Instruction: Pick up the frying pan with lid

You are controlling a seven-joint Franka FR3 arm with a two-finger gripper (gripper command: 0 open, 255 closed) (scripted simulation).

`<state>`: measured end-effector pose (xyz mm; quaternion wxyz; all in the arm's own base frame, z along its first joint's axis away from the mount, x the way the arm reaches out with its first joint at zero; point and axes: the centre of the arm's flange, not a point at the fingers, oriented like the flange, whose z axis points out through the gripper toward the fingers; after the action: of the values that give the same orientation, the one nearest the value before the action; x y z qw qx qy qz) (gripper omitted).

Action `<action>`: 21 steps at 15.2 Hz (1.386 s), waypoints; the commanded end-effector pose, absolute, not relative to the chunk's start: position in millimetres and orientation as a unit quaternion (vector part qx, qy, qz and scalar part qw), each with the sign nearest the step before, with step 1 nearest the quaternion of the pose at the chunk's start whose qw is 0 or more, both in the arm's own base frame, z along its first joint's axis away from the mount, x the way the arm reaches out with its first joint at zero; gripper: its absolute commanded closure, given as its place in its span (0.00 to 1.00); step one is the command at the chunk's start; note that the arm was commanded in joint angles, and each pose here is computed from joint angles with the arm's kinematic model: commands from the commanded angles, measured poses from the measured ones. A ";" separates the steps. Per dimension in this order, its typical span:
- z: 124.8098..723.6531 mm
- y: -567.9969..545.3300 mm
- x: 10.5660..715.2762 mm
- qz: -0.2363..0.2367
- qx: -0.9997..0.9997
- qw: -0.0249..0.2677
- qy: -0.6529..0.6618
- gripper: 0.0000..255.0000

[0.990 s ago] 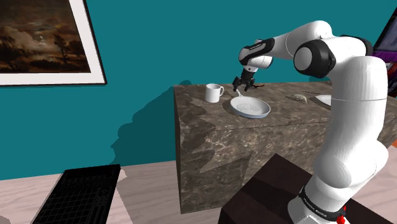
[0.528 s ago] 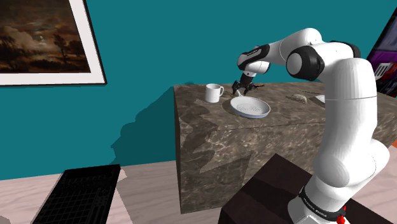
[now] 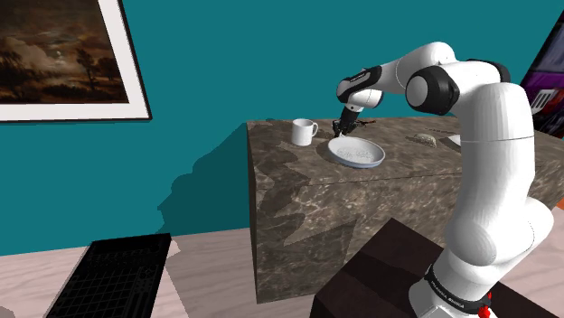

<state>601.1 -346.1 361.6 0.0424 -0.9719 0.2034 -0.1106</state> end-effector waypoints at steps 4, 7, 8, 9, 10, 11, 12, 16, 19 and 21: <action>361.5 -346.3 600.9 -0.110 -0.972 0.042 0.203 1.00; 371.9 -346.1 602.2 -0.111 -0.972 0.042 0.203 1.00; 377.2 -346.1 602.2 -0.111 -0.972 0.042 0.203 1.00; 382.5 -346.1 602.2 -0.111 -0.972 0.042 0.203 1.00; 387.8 -346.1 602.2 -0.111 -0.972 0.042 0.203 1.00; 393.1 -346.1 602.2 -0.111 -0.972 0.042 0.203 1.00; 398.3 -346.1 602.2 -0.111 -0.972 0.042 0.203 1.00; 419.5 -346.1 602.2 -0.111 -0.972 0.042 0.203 1.00; 435.3 -346.1 602.2 -0.111 -0.972 0.042 0.203 1.00; 441.4 -346.1 602.1 -0.111 -0.972 0.042 0.203 1.00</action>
<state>602.5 -346.1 438.1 0.0422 -0.9719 0.2033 -0.1105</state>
